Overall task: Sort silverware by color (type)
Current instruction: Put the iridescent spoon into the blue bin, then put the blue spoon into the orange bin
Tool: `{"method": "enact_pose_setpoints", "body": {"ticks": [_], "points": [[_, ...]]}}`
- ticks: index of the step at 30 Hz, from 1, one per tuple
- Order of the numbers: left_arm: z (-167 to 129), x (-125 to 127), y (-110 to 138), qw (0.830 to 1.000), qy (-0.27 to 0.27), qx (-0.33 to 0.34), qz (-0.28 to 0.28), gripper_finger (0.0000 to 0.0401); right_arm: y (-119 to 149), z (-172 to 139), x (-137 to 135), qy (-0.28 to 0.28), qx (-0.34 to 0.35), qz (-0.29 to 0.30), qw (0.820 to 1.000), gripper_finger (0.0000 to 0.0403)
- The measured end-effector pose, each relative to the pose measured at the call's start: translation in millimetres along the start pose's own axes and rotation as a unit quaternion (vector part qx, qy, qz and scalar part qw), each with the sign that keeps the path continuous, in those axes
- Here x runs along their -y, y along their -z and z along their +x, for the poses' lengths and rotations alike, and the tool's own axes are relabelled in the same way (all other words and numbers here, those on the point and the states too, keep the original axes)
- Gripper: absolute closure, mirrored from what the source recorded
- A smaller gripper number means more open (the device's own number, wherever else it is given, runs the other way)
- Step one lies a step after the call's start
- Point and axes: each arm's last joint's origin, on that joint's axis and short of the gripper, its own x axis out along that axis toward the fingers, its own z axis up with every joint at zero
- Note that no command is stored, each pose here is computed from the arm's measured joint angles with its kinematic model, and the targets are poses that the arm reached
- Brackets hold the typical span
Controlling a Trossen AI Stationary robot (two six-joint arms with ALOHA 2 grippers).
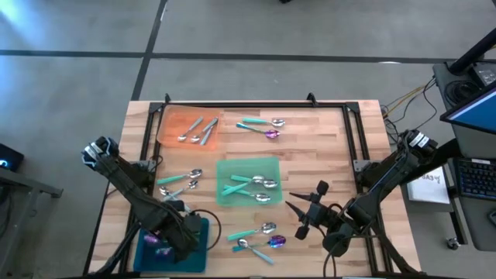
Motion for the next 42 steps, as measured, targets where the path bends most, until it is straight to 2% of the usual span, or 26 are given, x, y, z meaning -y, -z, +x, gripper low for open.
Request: {"method": "enact_pose_setpoints", "body": {"ticks": [5,9,12,16,22,24,30,36,42], "points": [[-0.3,-1.6,-2.7,1.000,-0.003,0.006,0.000,0.0320,-0.1,0.0,-0.1,0.000,0.000,0.001,1.000,0.0281],[-0.8,-5.5,-8.4,0.999,-0.026,0.041,-0.007,0.0306,-4.4,-0.6,-0.5,-0.002,0.002,0.017,1.000,0.0282],[-1.6,-10.1,-15.0,0.997,-0.039,0.062,-0.018,0.0303,-8.9,-1.3,-0.6,-0.003,0.004,0.042,0.999,0.0282],[-3.1,-17.0,-25.1,0.994,-0.052,0.086,-0.036,0.0303,-9.3,-1.7,-2.0,-0.035,-0.012,0.044,0.998,0.0284],[-5.9,-32.9,-43.7,0.989,-0.071,0.111,-0.074,0.0303,-14.1,-4.4,7.3,-0.035,-0.014,0.043,0.998,0.0284],[-6.9,-39.1,-49.4,0.987,-0.078,0.115,-0.076,0.0303,-17.4,-4.3,14.1,-0.030,-0.015,0.043,0.998,0.0284],[-10.2,-58.5,-60.5,0.986,-0.127,0.109,-0.026,0.0303,-25.8,3.6,39.8,0.004,-0.024,0.039,0.999,0.0284],[-18.2,-90.3,-72.6,0.980,-0.178,0.086,-0.024,0.0303,-26.0,19.3,62.2,0.048,-0.049,0.018,0.997,0.0284],[-23.1,-118.1,-91.4,0.978,-0.190,0.080,0.008,0.0303,-20.7,34.8,78.9,0.089,-0.083,-0.014,0.992,0.0284]]}}
